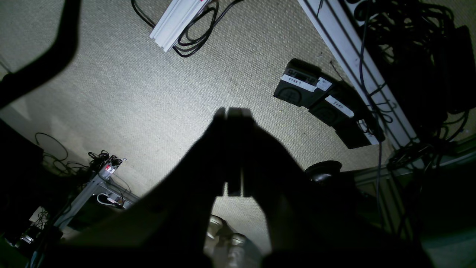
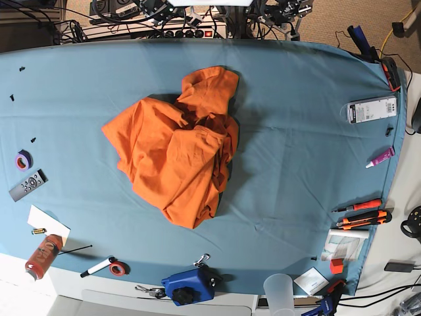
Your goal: Layout the t-shirt on the table in an organized manner, then fold the t-shirt properly
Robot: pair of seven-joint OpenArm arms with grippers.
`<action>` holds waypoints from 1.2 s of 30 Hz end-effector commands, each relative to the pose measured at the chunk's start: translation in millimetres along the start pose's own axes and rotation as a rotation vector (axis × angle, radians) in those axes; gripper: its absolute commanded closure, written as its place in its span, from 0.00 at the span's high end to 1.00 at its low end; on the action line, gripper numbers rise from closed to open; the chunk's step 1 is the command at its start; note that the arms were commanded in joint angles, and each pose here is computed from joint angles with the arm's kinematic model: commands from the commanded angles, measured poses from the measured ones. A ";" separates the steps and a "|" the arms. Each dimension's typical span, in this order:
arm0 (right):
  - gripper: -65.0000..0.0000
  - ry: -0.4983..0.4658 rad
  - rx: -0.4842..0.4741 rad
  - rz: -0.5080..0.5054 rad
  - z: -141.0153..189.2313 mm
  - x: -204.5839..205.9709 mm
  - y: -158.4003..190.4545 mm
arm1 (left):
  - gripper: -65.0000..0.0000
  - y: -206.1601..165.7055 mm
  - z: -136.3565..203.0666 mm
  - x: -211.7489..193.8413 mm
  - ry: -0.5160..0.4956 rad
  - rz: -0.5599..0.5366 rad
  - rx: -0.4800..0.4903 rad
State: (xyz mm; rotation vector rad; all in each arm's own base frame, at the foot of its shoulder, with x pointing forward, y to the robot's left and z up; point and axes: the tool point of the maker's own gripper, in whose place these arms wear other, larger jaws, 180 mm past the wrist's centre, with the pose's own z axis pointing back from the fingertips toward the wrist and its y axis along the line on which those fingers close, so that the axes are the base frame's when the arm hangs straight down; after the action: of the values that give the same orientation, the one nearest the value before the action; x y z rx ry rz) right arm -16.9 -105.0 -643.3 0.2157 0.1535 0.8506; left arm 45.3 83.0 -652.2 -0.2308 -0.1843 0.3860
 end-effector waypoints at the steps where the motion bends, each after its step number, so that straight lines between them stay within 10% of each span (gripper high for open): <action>1: 0.00 0.003 0.005 -0.003 0.6 -1.3 0.3 | 0.00 -2.9 0.2 2.5 -0.011 0.005 -0.012; 36: 0.00 0.062 -0.041 0.010 11.0 -39.9 -20.4 | 0.00 49.6 24.6 -15.6 -0.041 -0.028 0.070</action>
State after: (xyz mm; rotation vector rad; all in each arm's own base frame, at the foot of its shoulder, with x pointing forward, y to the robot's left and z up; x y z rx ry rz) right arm -22.2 -148.0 -636.5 0.1468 0.1849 0.8742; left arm 4.7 120.5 -644.6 -0.1561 -0.1967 0.3718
